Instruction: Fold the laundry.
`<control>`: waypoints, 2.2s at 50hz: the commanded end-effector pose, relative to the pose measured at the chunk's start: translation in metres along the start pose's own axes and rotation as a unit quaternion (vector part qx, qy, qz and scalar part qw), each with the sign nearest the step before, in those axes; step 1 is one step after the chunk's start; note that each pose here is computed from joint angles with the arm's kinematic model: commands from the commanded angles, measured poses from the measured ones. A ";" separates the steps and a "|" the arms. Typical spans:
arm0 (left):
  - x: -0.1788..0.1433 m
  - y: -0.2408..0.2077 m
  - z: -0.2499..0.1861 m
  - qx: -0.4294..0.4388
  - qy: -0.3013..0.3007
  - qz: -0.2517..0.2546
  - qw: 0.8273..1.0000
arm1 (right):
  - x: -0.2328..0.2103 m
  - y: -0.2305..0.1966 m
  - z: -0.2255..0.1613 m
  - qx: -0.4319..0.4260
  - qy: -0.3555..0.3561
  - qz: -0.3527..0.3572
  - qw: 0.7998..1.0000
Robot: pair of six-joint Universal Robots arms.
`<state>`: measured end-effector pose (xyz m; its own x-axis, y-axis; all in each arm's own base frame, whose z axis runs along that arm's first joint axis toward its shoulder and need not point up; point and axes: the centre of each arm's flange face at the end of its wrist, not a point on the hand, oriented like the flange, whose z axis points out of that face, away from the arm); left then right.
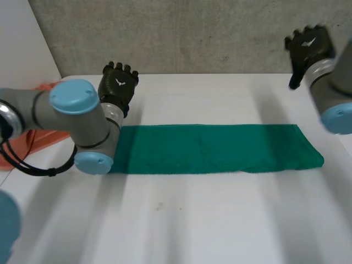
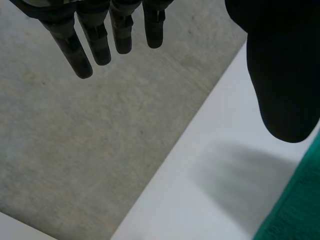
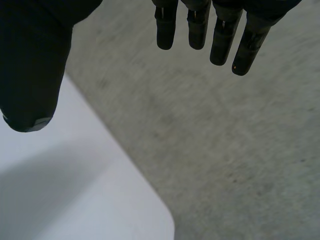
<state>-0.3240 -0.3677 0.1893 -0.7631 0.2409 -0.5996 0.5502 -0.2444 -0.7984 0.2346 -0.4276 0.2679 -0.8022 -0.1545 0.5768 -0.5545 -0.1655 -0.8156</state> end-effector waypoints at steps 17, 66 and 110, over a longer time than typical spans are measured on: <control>-0.011 -0.005 -0.104 -0.037 0.067 -0.126 0.989 | 0.009 0.114 -0.104 -0.187 -0.194 0.041 0.962; -0.009 -0.001 -0.110 -0.041 0.065 -0.130 0.989 | 0.074 0.130 -0.047 -0.134 -0.019 -0.127 0.983; 0.033 -0.040 -0.119 0.010 0.120 -0.144 0.982 | -0.085 0.099 -0.143 -0.168 -0.267 0.043 0.948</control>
<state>-0.3257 -0.2411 0.2002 -0.7918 0.5030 -0.3466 0.3104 -0.1574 -0.9375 0.2458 -0.2882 0.1480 -0.6400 -0.6415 0.4228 -0.6094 0.0887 -0.7879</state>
